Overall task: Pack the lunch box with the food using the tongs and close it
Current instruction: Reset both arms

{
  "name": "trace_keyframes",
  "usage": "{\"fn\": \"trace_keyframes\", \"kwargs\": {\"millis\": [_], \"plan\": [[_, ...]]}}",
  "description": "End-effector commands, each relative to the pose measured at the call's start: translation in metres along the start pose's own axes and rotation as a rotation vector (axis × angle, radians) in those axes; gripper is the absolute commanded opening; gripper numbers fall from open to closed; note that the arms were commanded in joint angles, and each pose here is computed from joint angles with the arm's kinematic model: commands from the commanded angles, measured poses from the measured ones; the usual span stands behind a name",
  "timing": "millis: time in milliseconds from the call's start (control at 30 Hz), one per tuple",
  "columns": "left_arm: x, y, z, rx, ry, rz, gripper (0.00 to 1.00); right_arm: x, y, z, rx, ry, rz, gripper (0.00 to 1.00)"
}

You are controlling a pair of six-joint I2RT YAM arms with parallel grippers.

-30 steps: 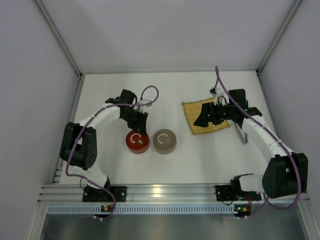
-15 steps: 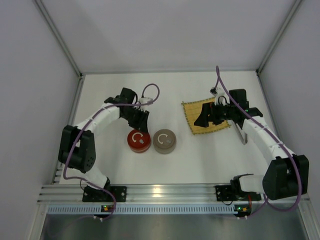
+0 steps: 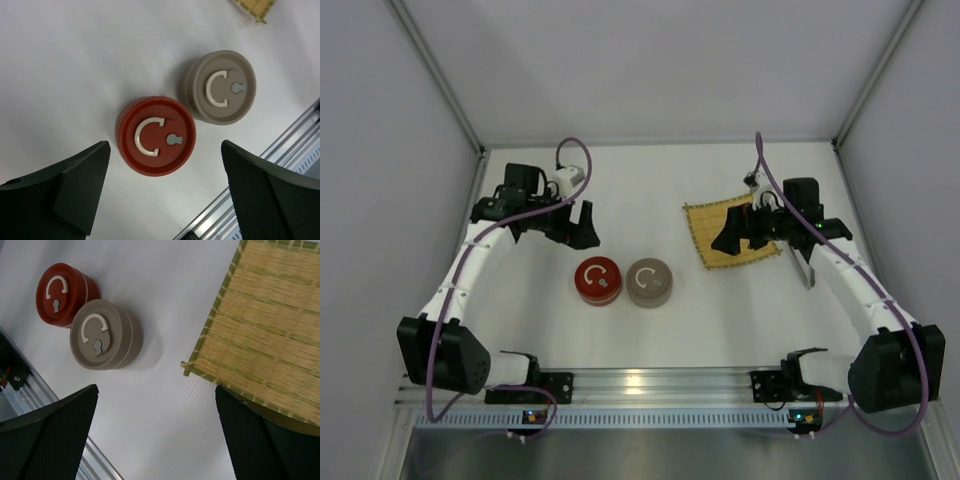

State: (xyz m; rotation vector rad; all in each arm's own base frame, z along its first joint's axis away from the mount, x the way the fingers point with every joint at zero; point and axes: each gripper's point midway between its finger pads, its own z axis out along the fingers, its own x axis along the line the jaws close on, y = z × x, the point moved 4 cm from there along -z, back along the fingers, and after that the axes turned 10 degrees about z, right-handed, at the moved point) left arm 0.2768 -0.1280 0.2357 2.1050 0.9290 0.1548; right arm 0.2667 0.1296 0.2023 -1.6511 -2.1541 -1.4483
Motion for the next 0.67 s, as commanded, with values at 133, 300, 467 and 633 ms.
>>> {"fn": "trace_keyframes", "kwargs": {"millis": [133,300,467,633], "plan": [[0.047,-0.056,-0.014,0.047,0.151,-0.226,0.98,-0.013,-0.003,-0.014,-0.045,-0.114,-0.160,0.99],[0.076,-0.095,-0.018,0.105,0.284,-0.294,0.98,-0.041,-0.010,-0.024,-0.051,-0.234,-0.158,0.99],[0.094,-0.114,-0.030,0.090,0.333,-0.333,0.98,-0.054,-0.011,-0.039,-0.082,-0.297,-0.150,0.99],[0.095,-0.109,-0.039,0.025,0.347,-0.287,0.98,-0.055,-0.013,-0.044,-0.090,-0.312,-0.141,0.99]]}}
